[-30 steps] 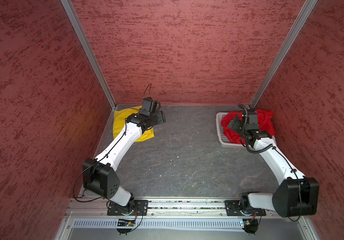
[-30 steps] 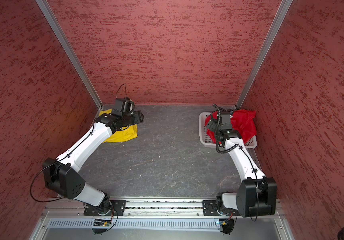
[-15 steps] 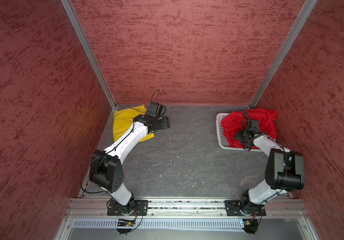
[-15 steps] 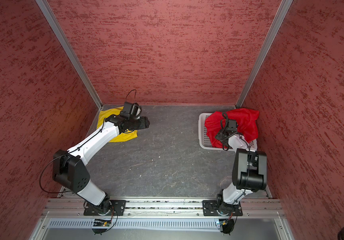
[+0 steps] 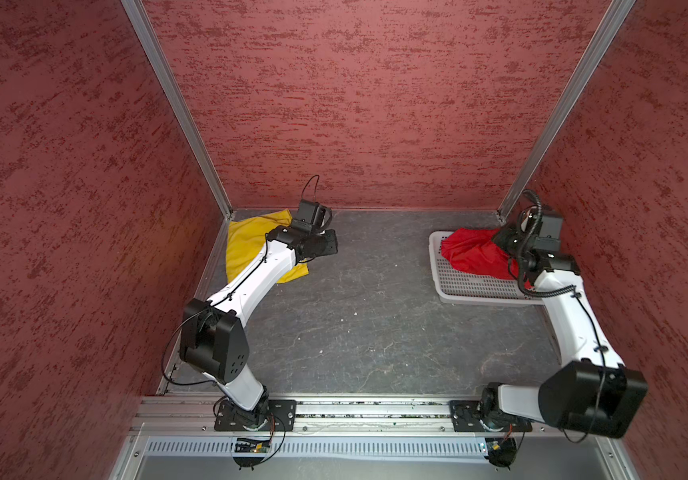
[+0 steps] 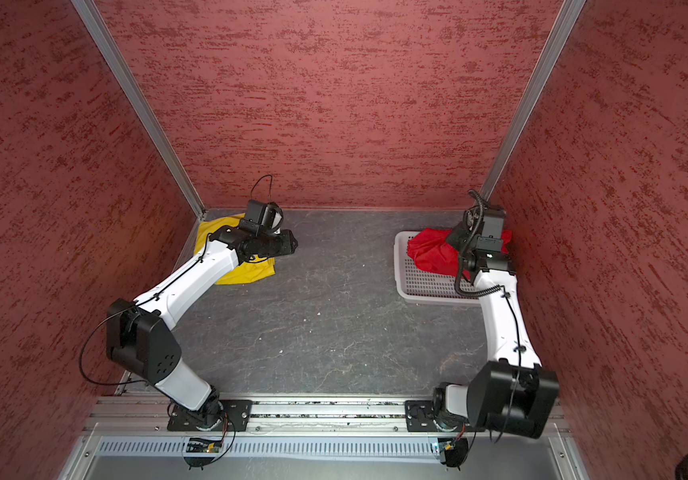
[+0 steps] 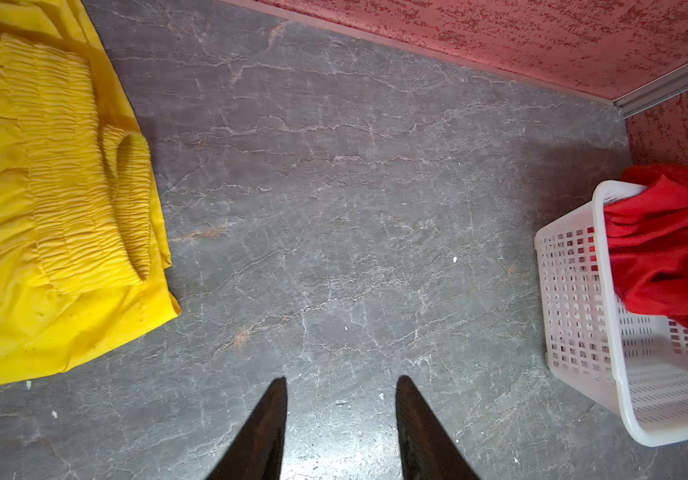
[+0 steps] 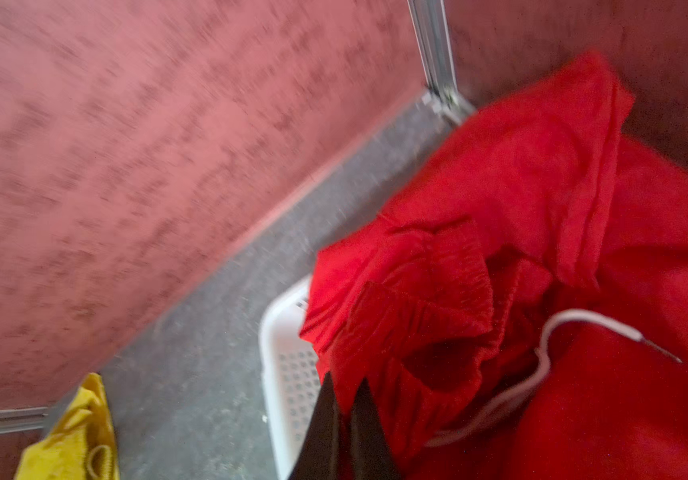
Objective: Fold and stack the shorts
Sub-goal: 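Lift the red shorts out of the basket and drop them mid-table with the right gripper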
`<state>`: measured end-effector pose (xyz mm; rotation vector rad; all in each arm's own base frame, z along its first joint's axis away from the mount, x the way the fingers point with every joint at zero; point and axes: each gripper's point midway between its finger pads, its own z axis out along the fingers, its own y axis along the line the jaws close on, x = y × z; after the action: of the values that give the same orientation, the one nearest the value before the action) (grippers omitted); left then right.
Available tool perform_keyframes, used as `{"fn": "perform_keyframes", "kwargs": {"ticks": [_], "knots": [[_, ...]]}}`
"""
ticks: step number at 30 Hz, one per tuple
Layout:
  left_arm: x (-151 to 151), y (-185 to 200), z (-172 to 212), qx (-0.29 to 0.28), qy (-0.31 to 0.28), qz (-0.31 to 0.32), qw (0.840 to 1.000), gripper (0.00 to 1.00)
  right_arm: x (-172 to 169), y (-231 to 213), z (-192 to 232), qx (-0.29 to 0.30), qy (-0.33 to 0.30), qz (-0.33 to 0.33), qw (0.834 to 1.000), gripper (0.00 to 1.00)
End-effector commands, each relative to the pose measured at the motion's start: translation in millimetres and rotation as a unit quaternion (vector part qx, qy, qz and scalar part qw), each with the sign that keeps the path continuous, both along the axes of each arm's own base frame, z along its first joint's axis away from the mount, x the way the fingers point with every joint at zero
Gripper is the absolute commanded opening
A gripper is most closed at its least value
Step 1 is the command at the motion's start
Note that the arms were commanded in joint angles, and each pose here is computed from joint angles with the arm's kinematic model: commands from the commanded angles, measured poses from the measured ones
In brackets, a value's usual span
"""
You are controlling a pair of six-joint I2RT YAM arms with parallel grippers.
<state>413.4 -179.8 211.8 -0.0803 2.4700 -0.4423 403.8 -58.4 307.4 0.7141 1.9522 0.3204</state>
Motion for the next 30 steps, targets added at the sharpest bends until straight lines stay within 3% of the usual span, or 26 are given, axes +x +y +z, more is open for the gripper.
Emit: {"fn": "perform_keyframes", "kwargs": {"ticks": [1,4,7,11,14,17,22,30], "knots": [[-3,0,14,-0.012,-0.009,0.004,1.0,0.44,-11,20,52,-0.008,-0.046,0.035,0.998,0.0],[-4,-1,21,-0.017,-0.01,0.004,1.0,0.44,-15,55,109,-0.008,-0.11,0.092,0.99,0.0],[-5,2,31,-0.019,-0.021,0.008,1.0,0.44,-24,104,162,-0.021,-0.174,0.171,0.969,0.0],[-7,8,44,-0.017,-0.038,0.017,0.999,0.44,-47,176,211,-0.026,-0.233,0.288,0.929,0.0],[-9,14,53,-0.023,-0.046,0.025,0.998,0.45,-66,223,225,-0.026,-0.26,0.357,0.897,0.0],[-11,22,60,-0.025,-0.053,0.034,0.998,0.45,-72,261,214,-0.028,-0.25,0.399,0.882,0.0],[-14,40,64,-0.042,-0.053,0.06,0.996,0.49,-65,319,160,-0.034,-0.185,0.463,0.866,0.0],[-21,61,54,-0.073,-0.039,0.079,0.993,0.47,-33,353,33,-0.033,-0.063,0.448,0.891,0.0]]}}
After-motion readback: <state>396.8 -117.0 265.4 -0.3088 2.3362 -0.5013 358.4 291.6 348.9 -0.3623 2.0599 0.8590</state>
